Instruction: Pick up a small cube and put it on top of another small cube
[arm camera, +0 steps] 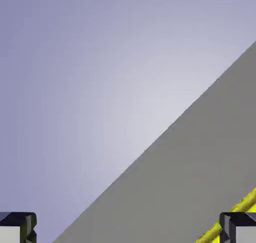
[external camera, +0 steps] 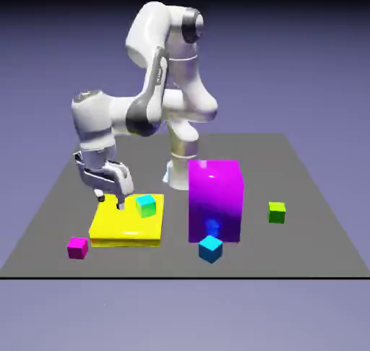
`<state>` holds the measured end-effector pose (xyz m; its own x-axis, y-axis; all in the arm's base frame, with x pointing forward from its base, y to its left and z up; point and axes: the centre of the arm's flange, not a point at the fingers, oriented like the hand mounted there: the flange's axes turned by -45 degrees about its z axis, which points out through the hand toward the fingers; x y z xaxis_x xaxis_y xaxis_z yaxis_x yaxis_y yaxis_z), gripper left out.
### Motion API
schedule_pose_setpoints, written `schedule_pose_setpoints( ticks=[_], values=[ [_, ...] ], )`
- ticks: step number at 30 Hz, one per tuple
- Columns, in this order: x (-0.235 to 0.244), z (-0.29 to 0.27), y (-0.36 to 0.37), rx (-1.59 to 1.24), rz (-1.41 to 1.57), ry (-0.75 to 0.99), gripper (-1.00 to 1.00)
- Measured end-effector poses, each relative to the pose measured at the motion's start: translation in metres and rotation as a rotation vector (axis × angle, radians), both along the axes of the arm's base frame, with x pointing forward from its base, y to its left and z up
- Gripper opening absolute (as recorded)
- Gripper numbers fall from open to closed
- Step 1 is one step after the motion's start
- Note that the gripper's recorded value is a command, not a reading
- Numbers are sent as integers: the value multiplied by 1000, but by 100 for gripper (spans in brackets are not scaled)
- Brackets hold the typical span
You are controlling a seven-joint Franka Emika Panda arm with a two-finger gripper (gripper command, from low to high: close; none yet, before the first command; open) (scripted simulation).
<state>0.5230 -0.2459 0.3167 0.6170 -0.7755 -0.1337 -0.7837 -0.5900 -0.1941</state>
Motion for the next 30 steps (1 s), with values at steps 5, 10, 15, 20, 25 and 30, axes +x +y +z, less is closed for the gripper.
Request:
schedule_pose_setpoints(
  ticks=[5, 10, 15, 20, 25, 30],
  values=[
    [-3, -48, -60, 183, -176, 130, 0],
    [-18, -98, -116, 382, -338, 244, 0],
    [-44, -147, -168, 595, -482, 339, 0],
    [-82, -196, -212, 821, -602, 413, 0],
    [-83, -241, -180, 854, -616, 421, 0],
    [-85, -221, -200, 856, -617, 419, -100]
  ],
)
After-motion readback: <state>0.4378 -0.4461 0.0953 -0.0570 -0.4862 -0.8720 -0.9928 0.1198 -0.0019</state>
